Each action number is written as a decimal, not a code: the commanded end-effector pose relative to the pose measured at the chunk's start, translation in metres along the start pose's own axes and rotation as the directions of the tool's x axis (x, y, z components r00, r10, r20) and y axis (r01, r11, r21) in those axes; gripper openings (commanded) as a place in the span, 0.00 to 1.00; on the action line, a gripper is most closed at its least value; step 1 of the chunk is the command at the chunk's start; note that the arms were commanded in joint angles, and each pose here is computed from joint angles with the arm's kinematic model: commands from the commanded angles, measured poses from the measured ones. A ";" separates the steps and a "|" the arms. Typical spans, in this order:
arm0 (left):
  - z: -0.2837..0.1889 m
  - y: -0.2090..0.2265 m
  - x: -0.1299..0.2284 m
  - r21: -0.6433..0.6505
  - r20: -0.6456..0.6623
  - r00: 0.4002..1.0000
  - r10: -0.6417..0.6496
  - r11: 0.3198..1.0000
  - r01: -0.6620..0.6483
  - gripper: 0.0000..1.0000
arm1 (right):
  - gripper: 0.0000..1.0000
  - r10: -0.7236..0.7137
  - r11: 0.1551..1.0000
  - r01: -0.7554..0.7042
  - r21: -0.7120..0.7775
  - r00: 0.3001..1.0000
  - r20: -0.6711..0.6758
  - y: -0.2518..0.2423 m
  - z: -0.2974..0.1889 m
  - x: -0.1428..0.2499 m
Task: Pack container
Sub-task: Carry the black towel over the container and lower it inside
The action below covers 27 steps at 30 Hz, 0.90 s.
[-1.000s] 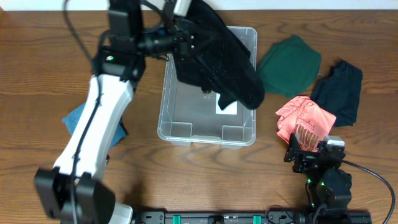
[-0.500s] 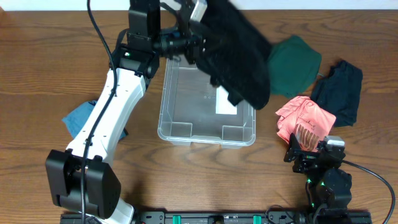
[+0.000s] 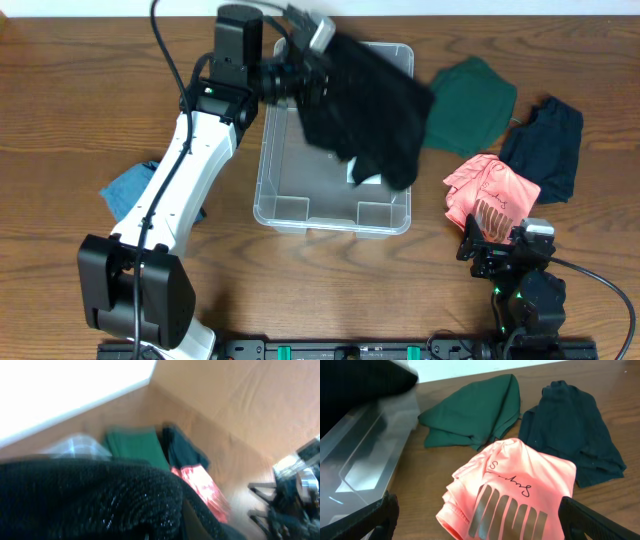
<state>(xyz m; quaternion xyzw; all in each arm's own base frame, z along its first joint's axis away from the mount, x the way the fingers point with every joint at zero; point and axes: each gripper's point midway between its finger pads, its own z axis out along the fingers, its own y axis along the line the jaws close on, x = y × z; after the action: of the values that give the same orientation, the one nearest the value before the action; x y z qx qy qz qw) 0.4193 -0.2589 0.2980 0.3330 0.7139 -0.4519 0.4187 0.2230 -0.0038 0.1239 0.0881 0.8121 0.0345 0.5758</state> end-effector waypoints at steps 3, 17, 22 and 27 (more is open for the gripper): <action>-0.016 -0.032 -0.080 0.049 0.234 0.964 0.129 0.988 -0.145 0.06 | 0.99 0.016 1.000 -0.016 0.011 1.000 0.005 -0.002 0.000 0.000; 0.001 -0.008 0.010 -0.003 -0.062 0.996 -0.070 0.998 0.070 0.06 | 0.99 0.016 1.000 -0.016 0.011 1.000 0.005 -0.002 0.000 0.000; -0.003 0.003 0.040 -0.090 -0.162 0.979 -0.121 0.990 0.107 0.06 | 0.99 0.016 1.000 -0.016 0.011 1.000 0.005 -0.002 0.000 0.000; -0.005 0.010 0.047 -0.141 -0.182 0.973 -0.145 0.983 0.120 0.06 | 0.99 0.016 1.000 -0.016 0.011 1.000 0.005 -0.002 0.000 0.000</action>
<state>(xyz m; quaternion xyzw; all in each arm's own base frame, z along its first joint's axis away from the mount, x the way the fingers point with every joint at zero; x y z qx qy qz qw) 0.4017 -0.2471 0.2400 0.2791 0.8065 -0.4187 0.3105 0.2231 -0.0038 0.1240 0.0882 0.8120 0.0347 0.5759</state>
